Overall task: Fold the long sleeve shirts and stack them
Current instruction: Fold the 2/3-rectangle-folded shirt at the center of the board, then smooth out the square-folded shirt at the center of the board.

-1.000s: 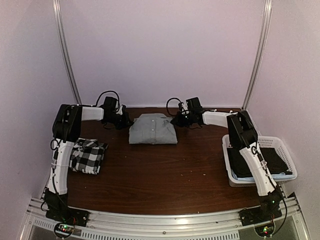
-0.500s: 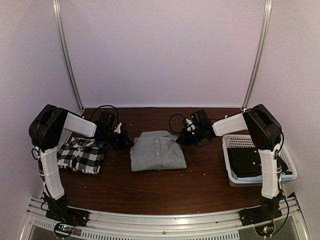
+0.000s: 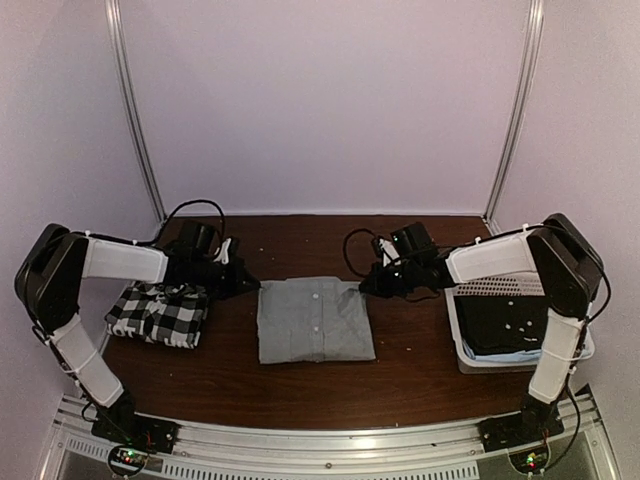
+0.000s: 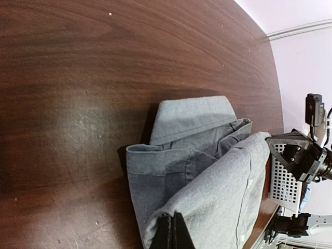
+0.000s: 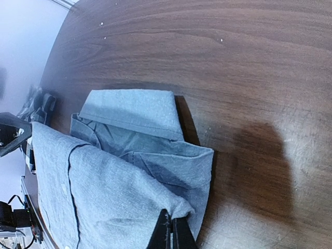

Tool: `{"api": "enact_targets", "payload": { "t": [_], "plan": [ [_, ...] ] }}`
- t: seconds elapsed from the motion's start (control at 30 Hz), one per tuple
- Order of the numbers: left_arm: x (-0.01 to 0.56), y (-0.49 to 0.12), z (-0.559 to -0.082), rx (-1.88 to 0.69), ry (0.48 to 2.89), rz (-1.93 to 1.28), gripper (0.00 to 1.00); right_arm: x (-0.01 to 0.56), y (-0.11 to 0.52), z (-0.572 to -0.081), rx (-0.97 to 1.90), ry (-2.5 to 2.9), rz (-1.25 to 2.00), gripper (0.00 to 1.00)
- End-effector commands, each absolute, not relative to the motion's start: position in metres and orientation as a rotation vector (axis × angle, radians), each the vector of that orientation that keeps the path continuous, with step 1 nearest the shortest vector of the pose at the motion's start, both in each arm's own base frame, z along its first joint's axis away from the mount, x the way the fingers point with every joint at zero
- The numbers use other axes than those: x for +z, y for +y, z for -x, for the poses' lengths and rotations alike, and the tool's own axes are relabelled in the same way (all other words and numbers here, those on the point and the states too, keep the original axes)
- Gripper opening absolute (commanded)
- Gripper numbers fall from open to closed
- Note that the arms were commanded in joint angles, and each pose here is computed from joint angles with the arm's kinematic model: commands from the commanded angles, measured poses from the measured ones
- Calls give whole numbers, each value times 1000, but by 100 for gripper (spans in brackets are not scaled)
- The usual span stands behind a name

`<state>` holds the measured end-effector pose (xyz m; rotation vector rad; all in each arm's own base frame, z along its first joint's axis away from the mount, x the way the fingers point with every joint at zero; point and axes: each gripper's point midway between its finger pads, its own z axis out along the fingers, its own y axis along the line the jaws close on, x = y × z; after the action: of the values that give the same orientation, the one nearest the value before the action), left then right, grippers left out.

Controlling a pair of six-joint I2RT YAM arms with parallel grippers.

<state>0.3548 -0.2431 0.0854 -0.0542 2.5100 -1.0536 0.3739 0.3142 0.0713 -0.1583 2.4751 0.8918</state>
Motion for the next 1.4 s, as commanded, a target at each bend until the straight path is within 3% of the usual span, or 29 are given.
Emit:
{"api": "enact_targets", "payload": {
  "t": [0.0,0.23,0.57,0.6,0.7,0.83,1.13,1.37],
  "plan": [
    [92,-237,-393,-1046,2439,35,0,84,304,-414,823,2396,128,0],
    [64,-246,-438,-1073,2464,-39,0,75,317,-454,887,2378,155,0],
    [75,-239,-465,-1019,2449,-49,0,99,313,-472,853,2327,122,2],
    [75,-237,-467,-1015,2448,-45,6,101,311,-474,841,2323,116,7],
    [83,-231,-476,-982,2436,-41,42,113,306,-477,795,2311,110,27],
    [102,-227,-480,-923,2410,-65,52,125,310,-467,719,2322,160,39],
    [124,-260,-418,-911,2441,-186,41,131,352,-420,659,2341,323,38],
    [109,-301,-381,-977,2488,-277,32,105,371,-426,651,2378,364,34]
  ]
}}
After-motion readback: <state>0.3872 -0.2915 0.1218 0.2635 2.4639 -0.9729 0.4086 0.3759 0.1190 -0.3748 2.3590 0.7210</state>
